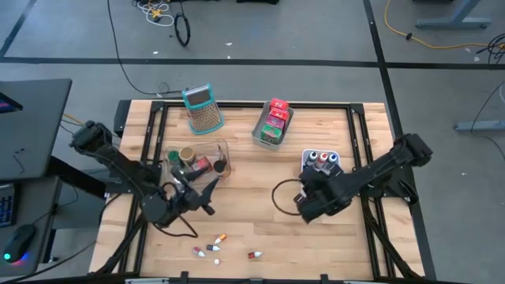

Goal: Pick & Place Kitchen Items
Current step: Put the green food coloring bottle into the white bin, then put the red food coloring bottle into the white bin

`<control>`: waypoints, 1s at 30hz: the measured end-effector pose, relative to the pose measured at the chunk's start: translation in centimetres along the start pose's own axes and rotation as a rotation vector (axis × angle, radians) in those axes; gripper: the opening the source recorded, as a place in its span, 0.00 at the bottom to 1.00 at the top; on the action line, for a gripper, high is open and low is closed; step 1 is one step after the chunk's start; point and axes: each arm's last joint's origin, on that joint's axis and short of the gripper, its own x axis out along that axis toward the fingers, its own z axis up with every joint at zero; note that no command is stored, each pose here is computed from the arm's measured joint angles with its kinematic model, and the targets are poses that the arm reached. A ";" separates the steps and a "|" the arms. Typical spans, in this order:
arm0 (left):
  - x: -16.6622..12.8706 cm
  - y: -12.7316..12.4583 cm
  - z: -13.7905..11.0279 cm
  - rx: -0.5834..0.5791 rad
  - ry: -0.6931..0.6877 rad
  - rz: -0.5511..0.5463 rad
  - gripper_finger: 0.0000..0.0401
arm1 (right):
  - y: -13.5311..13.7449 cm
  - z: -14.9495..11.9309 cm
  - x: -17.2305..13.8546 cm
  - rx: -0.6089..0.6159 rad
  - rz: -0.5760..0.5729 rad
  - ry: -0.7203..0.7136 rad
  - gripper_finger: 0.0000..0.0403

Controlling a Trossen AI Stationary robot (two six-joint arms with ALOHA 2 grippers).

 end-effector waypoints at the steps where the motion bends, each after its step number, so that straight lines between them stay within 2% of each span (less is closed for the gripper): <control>1: -0.2 0.0 0.0 -0.017 -0.005 -0.008 0.57 | -0.5 -0.2 0.3 0.012 0.005 0.004 0.26; 10: -1.8 -0.2 0.1 -0.127 -0.044 -0.074 0.57 | -2.4 -4.0 6.4 0.089 0.041 0.139 0.22; 16: -2.0 -0.5 0.4 -0.210 -0.131 -0.208 0.57 | -3.1 -5.0 9.5 0.093 0.012 0.180 0.26; 21: -1.9 -1.1 0.3 -0.210 -0.198 -0.334 0.57 | -3.7 -4.6 10.3 0.115 -0.025 0.168 0.36; 27: -1.5 -1.7 -0.7 -0.191 -0.150 -0.351 0.57 | -3.7 -4.1 10.4 0.070 -0.013 0.168 0.47; 30: -1.5 -2.2 -1.4 -0.191 -0.127 -0.394 0.57 | -3.4 -3.3 9.7 0.046 0.018 0.160 0.50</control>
